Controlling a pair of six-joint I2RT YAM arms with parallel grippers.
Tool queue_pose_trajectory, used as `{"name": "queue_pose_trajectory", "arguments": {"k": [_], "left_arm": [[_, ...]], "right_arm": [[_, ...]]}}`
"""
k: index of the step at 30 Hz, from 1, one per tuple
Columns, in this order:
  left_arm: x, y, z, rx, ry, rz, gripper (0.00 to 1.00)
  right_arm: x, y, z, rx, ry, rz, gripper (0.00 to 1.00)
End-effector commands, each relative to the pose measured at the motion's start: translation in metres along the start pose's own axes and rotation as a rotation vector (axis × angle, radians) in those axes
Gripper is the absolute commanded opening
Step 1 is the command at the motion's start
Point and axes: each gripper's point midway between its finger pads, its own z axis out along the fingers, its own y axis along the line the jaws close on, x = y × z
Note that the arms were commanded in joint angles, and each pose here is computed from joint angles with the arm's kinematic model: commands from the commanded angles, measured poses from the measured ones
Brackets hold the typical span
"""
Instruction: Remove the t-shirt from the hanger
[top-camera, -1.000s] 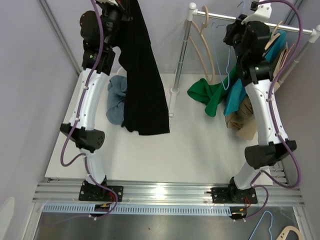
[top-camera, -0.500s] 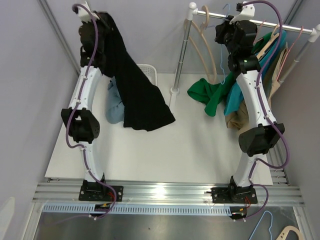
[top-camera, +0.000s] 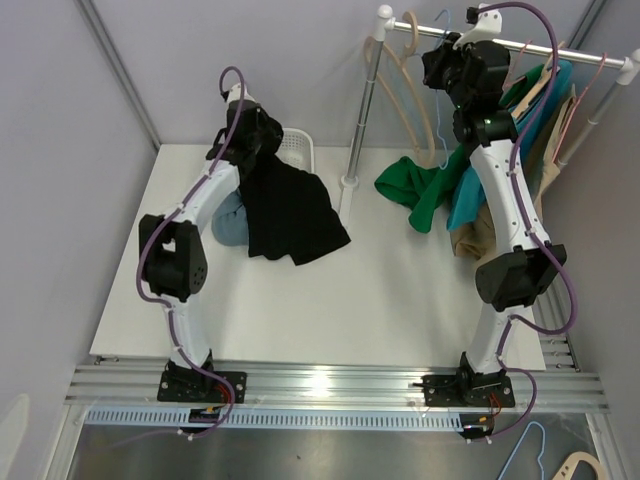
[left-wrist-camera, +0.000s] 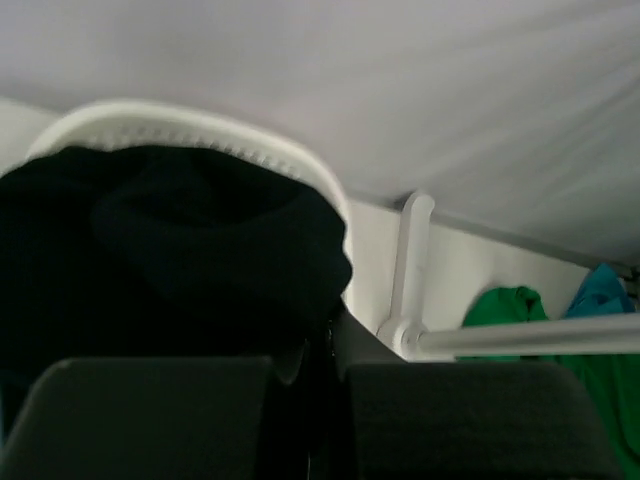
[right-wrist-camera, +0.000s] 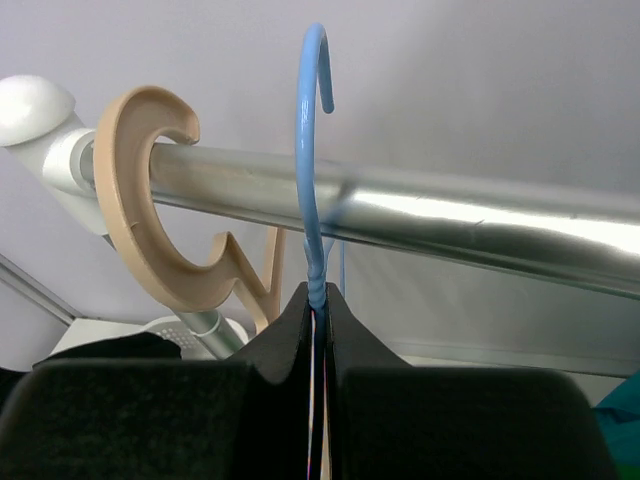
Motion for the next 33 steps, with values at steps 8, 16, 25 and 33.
{"name": "queue_pose_trajectory", "arguments": {"k": [8, 16, 25, 33], "left_arm": [[0.022, 0.027, -0.079, -0.042, 0.042, -0.184, 0.01], [0.070, -0.001, -0.043, 0.090, 0.324, -0.117, 0.01], [-0.023, -0.023, -0.063, 0.109, 0.165, -0.017, 1.00], [-0.065, -0.031, -0.131, 0.114, 0.079, 0.026, 0.99]], "right_arm": [[0.000, 0.026, -0.018, -0.055, -0.001, -0.017, 0.00], [-0.002, 0.022, -0.023, -0.038, 0.012, -0.021, 0.25], [-0.044, 0.003, -0.059, 0.051, -0.014, -0.028, 0.33], [-0.069, -0.009, -0.120, 0.146, -0.043, -0.024, 0.43]]}}
